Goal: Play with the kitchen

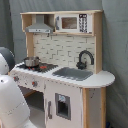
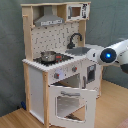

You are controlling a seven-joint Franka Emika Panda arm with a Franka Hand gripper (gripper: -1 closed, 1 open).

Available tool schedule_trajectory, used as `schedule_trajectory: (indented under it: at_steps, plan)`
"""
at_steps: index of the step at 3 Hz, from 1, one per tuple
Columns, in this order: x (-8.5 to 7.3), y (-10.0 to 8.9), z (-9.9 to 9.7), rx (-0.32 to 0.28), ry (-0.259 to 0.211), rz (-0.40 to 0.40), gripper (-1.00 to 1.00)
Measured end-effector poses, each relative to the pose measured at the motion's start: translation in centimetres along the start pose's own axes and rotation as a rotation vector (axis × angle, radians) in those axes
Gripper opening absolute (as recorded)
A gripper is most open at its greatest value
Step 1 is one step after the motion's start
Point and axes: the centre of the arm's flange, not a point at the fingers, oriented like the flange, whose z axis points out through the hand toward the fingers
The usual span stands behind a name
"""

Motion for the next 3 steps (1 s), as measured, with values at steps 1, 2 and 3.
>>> schedule_trajectory:
  at_steps: [1,2,3]
  plan:
    - [0.1,0.7,-0.6,-0.103,0.015,0.000,1.00]
    - [0.3,1.3,-1.5,-0.211,0.042,0.014,1.00]
    - [0.6,1.6,-2.6,-0.321,0.077,0.025,1.00]
